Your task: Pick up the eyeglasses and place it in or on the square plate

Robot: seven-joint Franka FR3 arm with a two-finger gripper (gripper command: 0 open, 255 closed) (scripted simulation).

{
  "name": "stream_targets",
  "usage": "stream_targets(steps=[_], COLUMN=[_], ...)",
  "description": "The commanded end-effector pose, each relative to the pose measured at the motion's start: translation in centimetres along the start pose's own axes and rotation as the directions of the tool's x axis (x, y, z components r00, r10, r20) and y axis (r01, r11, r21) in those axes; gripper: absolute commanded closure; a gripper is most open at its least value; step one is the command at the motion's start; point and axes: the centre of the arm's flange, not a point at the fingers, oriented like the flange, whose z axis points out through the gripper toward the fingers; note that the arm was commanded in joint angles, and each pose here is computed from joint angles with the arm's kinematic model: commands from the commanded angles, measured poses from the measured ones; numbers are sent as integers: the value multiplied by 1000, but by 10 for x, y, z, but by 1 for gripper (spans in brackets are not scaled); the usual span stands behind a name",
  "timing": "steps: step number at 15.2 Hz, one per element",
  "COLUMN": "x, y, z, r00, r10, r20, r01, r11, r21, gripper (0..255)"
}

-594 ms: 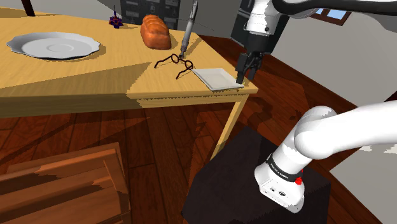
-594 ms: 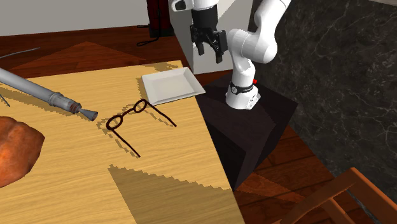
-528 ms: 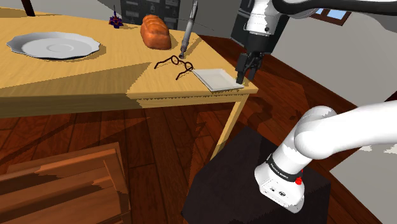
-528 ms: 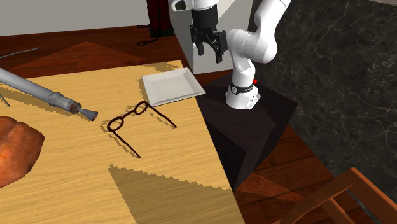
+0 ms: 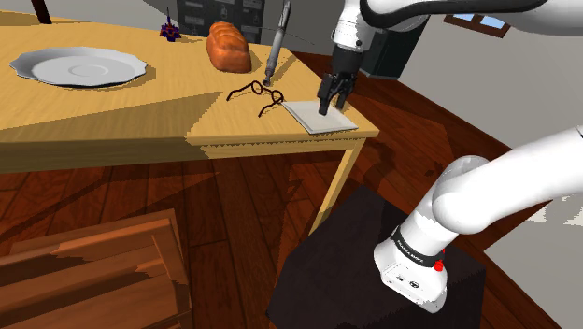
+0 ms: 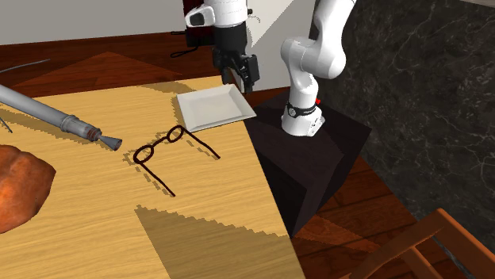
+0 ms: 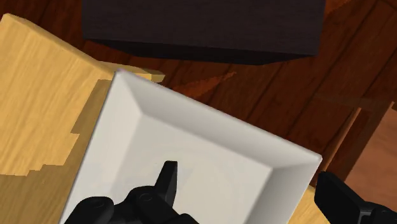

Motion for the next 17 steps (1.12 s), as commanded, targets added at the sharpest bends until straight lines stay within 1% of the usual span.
stream_targets(steps=[1,5,9,17], x=[24,69,114,202], y=[-1,-2,-5,-16], z=[0,3,3,-3], r00=[999,995,987,960], r10=[-20,-58,-97,-173], r20=[-27,-77,-126,-219], r01=[20,57,93,161], r11=[1000,998,995,984], r21=[-7,-21,-36,-73], gripper=[0,0,0,0])
